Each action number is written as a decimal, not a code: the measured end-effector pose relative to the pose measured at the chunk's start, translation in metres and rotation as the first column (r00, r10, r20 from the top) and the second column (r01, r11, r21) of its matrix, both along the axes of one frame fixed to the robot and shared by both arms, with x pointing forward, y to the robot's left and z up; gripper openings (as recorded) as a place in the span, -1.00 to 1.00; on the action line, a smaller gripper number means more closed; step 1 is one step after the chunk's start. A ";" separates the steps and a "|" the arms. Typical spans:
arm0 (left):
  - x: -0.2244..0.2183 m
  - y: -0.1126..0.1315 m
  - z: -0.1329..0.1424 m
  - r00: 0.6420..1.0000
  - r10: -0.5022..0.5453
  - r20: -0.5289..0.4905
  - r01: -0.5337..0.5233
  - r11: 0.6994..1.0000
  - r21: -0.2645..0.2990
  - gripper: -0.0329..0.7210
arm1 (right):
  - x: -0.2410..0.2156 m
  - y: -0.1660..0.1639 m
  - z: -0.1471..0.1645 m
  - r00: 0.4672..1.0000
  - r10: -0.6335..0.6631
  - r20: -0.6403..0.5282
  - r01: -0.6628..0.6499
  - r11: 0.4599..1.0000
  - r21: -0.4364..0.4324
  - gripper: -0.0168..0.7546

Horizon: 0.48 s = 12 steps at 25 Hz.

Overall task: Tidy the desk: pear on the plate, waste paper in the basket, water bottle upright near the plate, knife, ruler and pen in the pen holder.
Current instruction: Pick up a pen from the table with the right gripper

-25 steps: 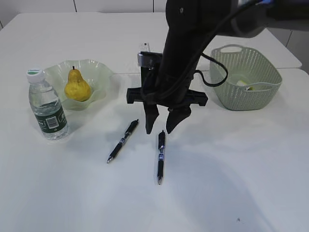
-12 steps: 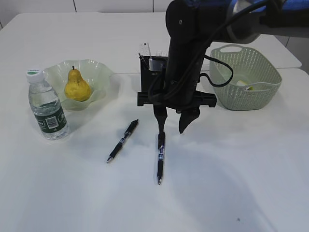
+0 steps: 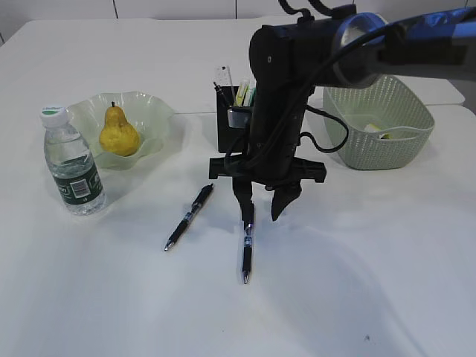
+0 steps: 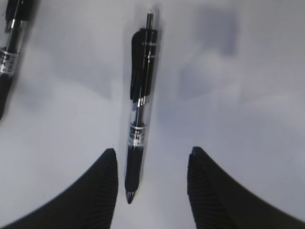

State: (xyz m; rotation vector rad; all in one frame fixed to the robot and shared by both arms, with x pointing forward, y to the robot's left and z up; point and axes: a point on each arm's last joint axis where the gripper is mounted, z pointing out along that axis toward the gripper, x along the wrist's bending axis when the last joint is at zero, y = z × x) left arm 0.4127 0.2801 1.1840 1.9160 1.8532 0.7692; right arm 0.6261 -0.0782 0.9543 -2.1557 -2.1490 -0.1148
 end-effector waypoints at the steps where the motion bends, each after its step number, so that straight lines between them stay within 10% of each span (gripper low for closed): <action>1: 0.000 0.000 0.000 1.000 0.000 0.000 0.000 1.000 0.000 -0.28 | 0.001 0.001 -0.005 1.000 -0.002 -0.003 0.002 1.000 0.002 0.05; 12: 0.000 0.000 0.000 1.000 0.001 0.001 -0.001 1.000 0.002 -0.28 | 0.006 0.007 -0.029 1.000 -0.022 -0.018 0.022 0.999 0.027 0.05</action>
